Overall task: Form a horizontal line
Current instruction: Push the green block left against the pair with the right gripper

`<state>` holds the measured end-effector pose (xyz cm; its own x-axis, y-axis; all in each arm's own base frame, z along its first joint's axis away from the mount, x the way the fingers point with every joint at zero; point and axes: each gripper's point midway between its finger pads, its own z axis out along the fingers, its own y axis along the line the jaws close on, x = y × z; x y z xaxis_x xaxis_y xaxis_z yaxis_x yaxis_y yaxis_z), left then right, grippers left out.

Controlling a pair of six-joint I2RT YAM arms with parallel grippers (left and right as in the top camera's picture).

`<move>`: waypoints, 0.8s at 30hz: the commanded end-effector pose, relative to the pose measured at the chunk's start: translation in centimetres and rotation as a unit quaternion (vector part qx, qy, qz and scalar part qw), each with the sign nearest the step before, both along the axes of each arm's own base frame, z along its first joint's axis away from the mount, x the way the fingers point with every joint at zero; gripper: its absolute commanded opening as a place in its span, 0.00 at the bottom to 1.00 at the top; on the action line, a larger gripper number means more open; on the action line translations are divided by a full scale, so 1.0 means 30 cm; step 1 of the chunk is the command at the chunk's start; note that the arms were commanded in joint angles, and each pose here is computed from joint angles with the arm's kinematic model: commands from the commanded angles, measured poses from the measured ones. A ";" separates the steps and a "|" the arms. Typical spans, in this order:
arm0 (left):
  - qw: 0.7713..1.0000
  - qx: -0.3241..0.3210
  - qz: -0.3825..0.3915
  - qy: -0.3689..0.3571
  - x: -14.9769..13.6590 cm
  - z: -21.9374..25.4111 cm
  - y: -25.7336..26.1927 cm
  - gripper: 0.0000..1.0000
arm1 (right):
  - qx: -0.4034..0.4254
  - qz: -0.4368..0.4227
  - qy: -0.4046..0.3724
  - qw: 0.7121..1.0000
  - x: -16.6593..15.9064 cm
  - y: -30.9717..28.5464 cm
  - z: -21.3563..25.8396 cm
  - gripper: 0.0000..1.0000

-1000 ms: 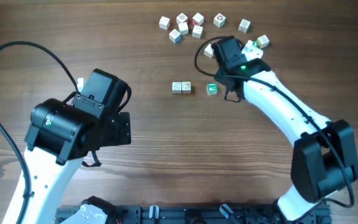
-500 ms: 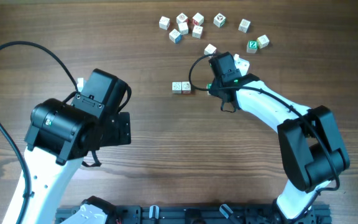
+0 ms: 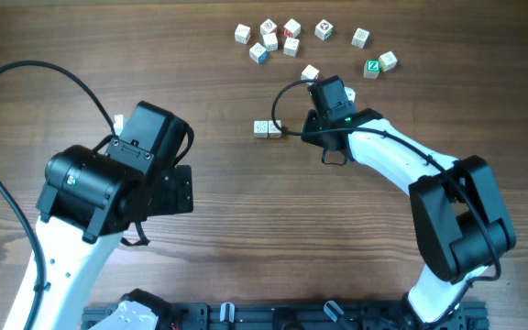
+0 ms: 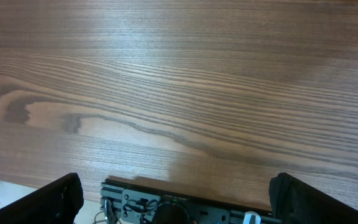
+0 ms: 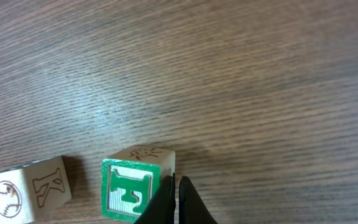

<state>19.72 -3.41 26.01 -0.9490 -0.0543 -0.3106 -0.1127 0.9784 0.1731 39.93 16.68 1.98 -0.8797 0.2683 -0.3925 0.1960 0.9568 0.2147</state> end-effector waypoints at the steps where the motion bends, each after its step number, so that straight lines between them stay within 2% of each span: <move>1: 1.000 0.002 0.003 -0.005 -0.001 0.005 0.008 1.00 | -0.001 0.027 -0.001 1.000 0.003 0.009 -0.015 0.05; 16: 1.000 0.002 0.003 -0.005 -0.001 0.005 0.008 1.00 | 0.008 0.044 -0.021 0.999 0.027 0.034 0.001 0.05; 24: 1.000 0.002 0.003 -0.005 -0.001 0.005 0.008 1.00 | 0.036 0.089 -0.029 0.995 0.031 0.089 0.016 0.05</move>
